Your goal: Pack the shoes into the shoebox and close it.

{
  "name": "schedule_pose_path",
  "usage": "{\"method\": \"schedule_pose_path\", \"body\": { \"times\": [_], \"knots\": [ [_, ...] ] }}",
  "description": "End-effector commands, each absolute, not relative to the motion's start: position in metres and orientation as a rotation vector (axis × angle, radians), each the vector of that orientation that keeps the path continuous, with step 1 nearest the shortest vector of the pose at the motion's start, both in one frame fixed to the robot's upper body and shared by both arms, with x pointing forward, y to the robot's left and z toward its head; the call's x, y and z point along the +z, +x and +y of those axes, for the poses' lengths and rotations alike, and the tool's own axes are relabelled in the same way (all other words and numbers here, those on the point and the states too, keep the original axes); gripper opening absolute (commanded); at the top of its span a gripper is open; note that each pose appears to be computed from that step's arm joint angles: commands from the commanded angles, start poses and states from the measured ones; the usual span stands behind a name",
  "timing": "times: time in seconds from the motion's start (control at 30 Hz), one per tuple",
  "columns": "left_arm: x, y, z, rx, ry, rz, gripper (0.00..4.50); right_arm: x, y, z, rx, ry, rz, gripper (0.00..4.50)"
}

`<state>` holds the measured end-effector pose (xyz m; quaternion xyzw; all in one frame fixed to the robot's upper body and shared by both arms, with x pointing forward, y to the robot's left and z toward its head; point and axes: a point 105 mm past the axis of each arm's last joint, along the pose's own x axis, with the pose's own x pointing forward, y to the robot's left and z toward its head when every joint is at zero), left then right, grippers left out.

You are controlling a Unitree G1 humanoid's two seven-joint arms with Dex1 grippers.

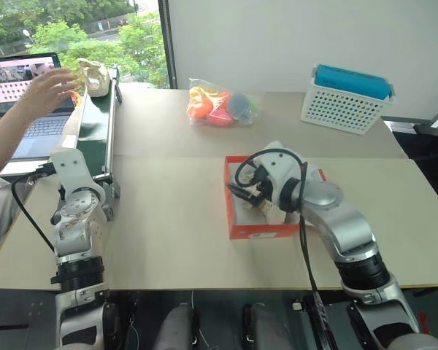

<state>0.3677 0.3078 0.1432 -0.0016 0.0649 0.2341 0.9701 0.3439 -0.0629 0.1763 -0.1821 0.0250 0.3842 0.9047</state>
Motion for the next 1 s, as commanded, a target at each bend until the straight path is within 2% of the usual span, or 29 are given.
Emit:
{"method": "schedule_pose_path", "body": {
  "times": [0.03,0.8,1.0],
  "knots": [
    [0.1531,0.3663,0.3091,0.477,0.022,0.107,4.47,0.1849,0.3358,-0.0562,0.837,-0.352,0.018,4.50],
    [0.1541,0.3678,0.3097,0.477,0.029,0.119,4.47,0.1827,0.3432,-0.0621,0.756,-0.315,0.045,4.50],
    [0.1497,0.3680,0.3121,0.466,0.031,0.130,4.47,0.1830,0.3375,-0.0617,0.794,-0.313,0.044,4.50]
  ]
}}
